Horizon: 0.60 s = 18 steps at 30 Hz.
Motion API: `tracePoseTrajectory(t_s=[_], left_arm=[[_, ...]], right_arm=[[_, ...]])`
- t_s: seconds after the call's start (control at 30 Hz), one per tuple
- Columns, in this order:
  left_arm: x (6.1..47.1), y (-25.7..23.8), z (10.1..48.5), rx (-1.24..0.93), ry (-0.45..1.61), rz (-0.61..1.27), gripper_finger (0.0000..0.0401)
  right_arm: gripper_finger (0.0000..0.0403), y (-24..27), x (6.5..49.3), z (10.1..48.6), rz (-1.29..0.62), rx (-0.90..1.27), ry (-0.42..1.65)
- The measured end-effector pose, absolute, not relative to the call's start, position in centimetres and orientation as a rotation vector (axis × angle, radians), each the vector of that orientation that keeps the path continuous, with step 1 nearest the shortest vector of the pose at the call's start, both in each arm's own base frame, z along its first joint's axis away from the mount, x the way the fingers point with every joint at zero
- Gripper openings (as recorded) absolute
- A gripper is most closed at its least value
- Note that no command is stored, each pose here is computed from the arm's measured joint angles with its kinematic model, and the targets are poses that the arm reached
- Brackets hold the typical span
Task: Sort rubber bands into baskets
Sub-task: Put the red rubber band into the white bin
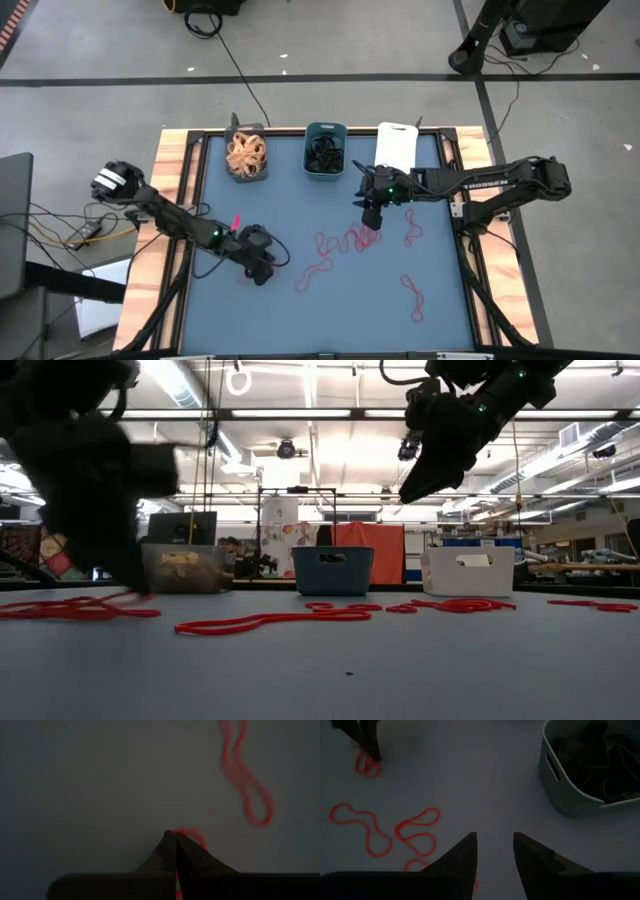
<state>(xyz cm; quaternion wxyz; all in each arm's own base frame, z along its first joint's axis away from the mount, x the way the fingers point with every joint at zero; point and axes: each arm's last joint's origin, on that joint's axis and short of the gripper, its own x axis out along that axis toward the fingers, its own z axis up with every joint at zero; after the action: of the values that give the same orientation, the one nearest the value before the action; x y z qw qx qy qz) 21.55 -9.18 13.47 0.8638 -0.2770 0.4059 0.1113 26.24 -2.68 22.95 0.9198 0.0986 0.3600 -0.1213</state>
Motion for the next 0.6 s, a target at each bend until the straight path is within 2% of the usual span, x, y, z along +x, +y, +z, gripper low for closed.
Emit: tracePoseTrajectory(t_s=[0.3, 0.6], left_arm=[[25.6, -9.1, 18.5, -0.436, 0.591, 0.139, 0.0001], [27.3, -8.9, 21.4, -0.351, 0.497, 0.111, 0.0001]], right_arm=[[0.0122, -0.2, 27.3, 22.7, -0.155, 0.170, 0.700], [0.0127, 2.0, 29.1, 21.6, -0.065, 0.116, 0.651]])
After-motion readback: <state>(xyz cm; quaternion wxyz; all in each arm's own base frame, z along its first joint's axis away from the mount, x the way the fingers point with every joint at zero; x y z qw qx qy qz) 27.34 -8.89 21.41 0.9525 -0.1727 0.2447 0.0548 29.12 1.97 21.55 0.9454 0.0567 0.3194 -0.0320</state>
